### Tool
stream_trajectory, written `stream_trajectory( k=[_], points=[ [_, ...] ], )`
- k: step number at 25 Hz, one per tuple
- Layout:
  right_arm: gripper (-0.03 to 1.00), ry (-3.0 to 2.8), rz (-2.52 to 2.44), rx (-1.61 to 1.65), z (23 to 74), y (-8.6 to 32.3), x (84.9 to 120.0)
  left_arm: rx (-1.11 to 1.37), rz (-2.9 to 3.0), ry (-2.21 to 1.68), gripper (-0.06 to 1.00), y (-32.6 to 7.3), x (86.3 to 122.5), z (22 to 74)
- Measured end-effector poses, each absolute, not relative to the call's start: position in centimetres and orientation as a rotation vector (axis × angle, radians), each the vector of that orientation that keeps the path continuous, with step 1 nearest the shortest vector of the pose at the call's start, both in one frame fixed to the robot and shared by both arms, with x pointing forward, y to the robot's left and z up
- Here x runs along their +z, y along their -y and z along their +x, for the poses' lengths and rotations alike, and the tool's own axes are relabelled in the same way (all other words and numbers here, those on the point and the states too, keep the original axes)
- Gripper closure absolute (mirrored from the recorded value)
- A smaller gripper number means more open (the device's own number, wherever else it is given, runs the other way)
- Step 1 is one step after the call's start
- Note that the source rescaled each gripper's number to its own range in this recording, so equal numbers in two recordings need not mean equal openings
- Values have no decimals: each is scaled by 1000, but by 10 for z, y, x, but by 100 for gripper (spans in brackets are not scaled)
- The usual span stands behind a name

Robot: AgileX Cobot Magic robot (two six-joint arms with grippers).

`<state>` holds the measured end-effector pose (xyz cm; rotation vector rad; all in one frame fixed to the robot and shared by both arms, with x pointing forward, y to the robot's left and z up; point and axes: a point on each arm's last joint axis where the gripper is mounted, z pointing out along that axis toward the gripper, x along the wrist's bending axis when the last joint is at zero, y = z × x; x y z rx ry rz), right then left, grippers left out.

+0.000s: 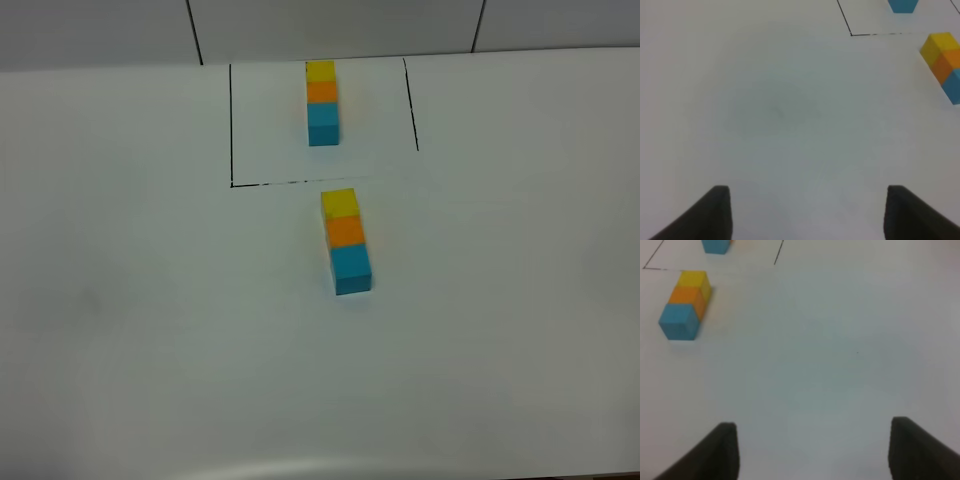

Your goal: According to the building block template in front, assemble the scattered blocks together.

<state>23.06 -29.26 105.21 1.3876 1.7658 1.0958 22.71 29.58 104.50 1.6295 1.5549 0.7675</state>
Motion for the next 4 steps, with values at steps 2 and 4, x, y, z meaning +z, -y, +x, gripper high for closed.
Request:
stream_trajectory(
  k=[2, 4],
  points=[
    [63, -1766, 1388, 1096, 231, 293, 1052, 768, 1629, -1555, 56, -296, 1045, 227],
    [63, -1766, 1388, 1096, 231, 293, 1052, 768, 1629, -1555, 56, -296, 1045, 227]
  ],
)
